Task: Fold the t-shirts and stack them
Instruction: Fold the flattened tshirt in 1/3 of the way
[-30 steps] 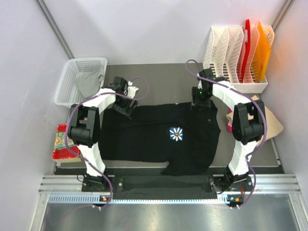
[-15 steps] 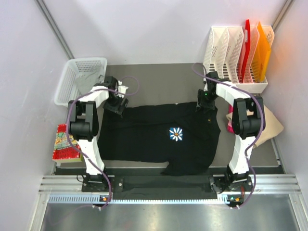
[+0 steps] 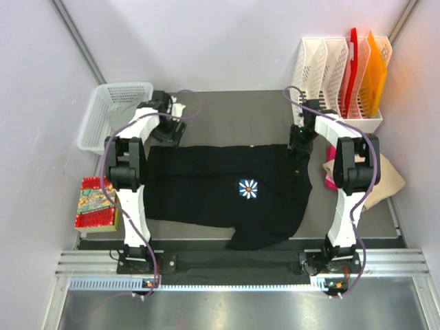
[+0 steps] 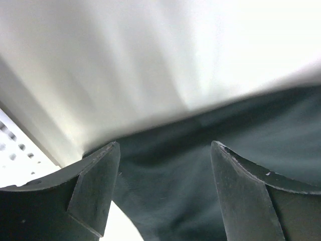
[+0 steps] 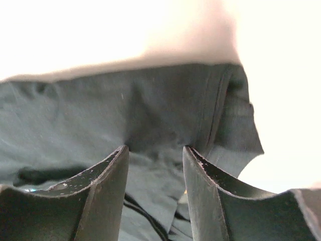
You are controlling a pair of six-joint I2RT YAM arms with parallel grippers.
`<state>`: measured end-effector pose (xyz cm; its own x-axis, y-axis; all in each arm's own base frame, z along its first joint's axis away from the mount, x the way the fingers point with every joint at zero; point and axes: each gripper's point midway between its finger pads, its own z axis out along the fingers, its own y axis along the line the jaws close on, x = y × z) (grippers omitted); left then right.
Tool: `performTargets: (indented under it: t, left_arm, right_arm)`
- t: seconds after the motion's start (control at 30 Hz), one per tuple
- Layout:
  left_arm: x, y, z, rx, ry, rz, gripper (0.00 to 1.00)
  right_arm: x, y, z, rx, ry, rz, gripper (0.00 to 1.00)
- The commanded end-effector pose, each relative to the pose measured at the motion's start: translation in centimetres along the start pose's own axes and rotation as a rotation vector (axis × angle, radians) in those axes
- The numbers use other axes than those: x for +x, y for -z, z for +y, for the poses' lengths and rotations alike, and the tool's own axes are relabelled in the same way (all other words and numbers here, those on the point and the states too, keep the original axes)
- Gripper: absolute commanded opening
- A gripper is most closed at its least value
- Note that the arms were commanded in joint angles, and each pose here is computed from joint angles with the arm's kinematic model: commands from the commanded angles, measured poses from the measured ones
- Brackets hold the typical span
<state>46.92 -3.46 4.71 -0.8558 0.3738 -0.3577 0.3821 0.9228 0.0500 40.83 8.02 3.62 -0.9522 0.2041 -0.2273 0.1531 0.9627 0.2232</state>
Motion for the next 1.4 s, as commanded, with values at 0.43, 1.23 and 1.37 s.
performTargets:
  t: [0.43, 1.23, 1.37]
  left_arm:
    - [-6.8, 13.5, -26.5, 0.301, -0.539, -0.383, 0.8]
    - [-2.9, 4.3, -40.2, 0.28, -0.952, -0.412, 0.78]
    - [-1.9, 3.3, -40.8, 0.309, -0.949, -0.369, 0.77]
  right_arm:
    - [-2.0, -0.8, 0.0, 0.009, 0.018, -0.027, 0.45]
    - [-1.4, 0.2, 0.4, -0.012, 0.007, -0.038, 0.43]
    - [-1.4, 0.3, 0.4, -0.015, 0.004, -0.037, 0.42]
